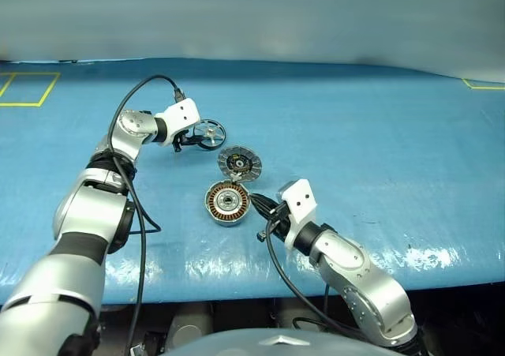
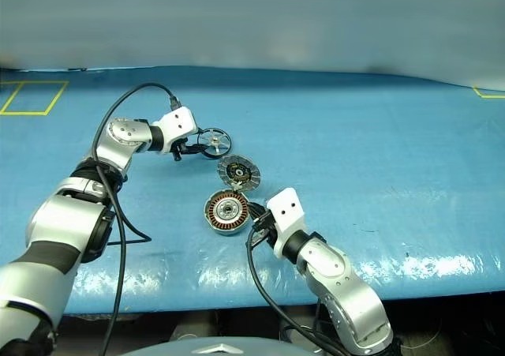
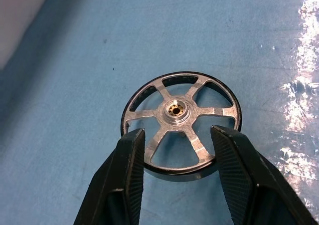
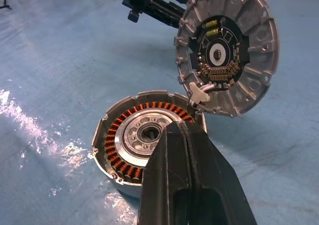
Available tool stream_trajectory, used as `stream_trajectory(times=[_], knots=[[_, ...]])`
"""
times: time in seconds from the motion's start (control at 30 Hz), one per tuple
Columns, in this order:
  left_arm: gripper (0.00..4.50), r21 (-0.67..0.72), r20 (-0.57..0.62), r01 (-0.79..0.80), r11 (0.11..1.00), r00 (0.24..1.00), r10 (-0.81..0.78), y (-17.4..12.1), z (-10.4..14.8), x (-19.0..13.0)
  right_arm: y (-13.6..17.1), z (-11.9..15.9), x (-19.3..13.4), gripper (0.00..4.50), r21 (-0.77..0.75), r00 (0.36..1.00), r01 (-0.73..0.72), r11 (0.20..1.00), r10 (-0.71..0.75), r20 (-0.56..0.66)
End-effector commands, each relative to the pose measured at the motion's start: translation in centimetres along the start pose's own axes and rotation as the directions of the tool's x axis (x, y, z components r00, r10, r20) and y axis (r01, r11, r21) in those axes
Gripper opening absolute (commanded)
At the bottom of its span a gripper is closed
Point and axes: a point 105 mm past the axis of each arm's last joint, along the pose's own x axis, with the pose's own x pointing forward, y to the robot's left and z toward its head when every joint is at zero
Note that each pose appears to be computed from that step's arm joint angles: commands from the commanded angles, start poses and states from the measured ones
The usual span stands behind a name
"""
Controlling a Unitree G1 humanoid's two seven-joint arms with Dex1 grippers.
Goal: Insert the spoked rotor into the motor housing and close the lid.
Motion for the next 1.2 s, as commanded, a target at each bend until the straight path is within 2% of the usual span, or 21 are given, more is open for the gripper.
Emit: stream_trajectory(times=[0.03, 0.47, 0.77, 1.2], knots=[[2.25, 0.02, 0.023, -0.038, 0.999, 0.999, 0.038, 1.2, 1.3, -0.3, 0.2, 0.6, 0.0, 0.0, -0.027, 0.999, 0.003, 1.0, -0.002, 0.043], [2.25, 0.029, -0.009, -0.069, 0.997, 0.998, 0.069, 1.1, 1.6, 0.9, 0.1, -0.2, 0.2, 0.0, -0.028, 0.999, 0.033, 0.999, -0.032, 0.018], [2.25, 0.046, -0.094, -0.053, 0.998, 0.994, 0.057, 0.4, 0.1, 1.3, 0.0, -0.5, 0.2, 0.0, -0.025, 0.999, 0.048, 0.999, -0.047, 0.006], [2.25, 0.025, -0.144, -0.058, 0.998, 0.988, 0.061, 0.0, -1.1, 1.3, -0.2, -0.5, 0.2, 0.0, -0.027, 0.998, 0.067, 0.997, -0.067, 0.007]])
